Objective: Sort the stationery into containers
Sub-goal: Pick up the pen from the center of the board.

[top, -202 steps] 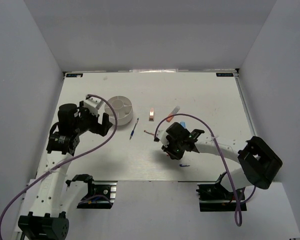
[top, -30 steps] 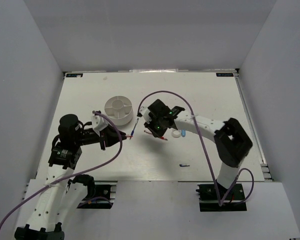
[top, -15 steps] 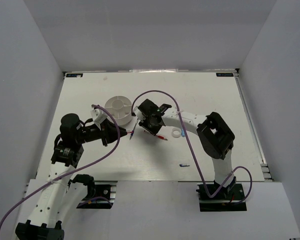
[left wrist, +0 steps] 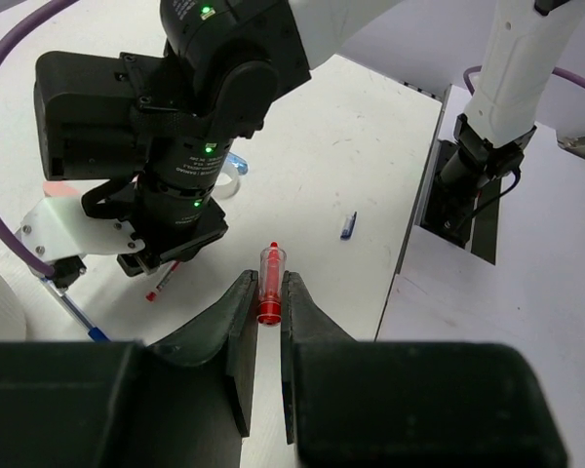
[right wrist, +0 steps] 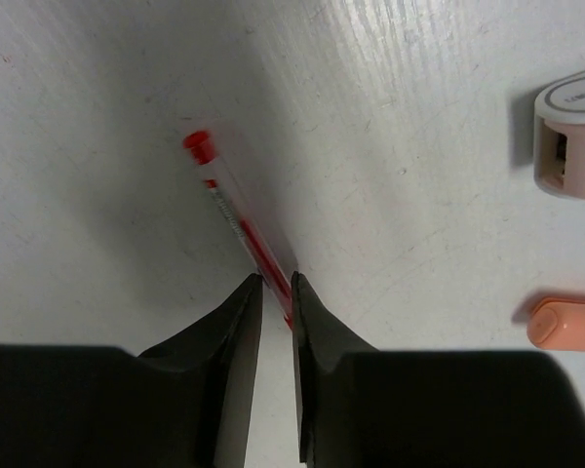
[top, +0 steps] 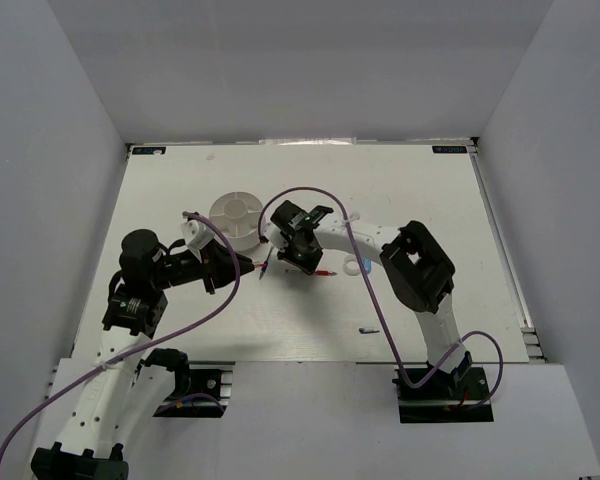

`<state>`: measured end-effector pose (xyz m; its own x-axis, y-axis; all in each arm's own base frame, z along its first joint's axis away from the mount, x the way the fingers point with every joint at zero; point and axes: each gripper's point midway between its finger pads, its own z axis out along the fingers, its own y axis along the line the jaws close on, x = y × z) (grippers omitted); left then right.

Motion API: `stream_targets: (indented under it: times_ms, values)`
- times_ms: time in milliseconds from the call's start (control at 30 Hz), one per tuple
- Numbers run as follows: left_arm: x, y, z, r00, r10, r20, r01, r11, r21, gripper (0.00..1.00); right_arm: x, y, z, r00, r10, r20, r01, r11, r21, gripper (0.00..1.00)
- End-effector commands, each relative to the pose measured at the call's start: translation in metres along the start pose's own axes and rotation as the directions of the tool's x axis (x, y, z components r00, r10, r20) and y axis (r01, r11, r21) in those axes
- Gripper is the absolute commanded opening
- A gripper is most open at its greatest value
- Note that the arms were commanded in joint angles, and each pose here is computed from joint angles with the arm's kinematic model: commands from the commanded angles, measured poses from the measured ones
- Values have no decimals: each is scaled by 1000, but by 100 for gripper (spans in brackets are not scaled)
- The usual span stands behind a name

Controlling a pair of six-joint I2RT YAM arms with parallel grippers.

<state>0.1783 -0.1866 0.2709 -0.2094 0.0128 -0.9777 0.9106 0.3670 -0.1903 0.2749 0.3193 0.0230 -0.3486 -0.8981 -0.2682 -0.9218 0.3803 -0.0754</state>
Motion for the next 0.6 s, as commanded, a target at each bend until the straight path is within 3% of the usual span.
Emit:
stream_targets:
  times_ms: [0, 367, 533, 567]
  values:
    - [0, -3, -1, 1000, 18, 3, -18, 1000, 9, 0, 11, 8, 4, 995, -58, -76, 55, 997, -50, 23]
    - [2, -2, 3, 997, 82, -13, -81, 995, 61, 0, 38, 9, 15, 971, -142, -191, 127, 988, -89, 29]
    - [1, -1, 4, 996, 90, -10, -89, 994, 66, 0, 45, 6, 21, 961, -167, -221, 153, 985, -79, 21]
    - [1, -2, 4, 995, 97, -7, -96, 993, 70, 0, 45, 5, 21, 961, -165, -221, 152, 985, -77, 10]
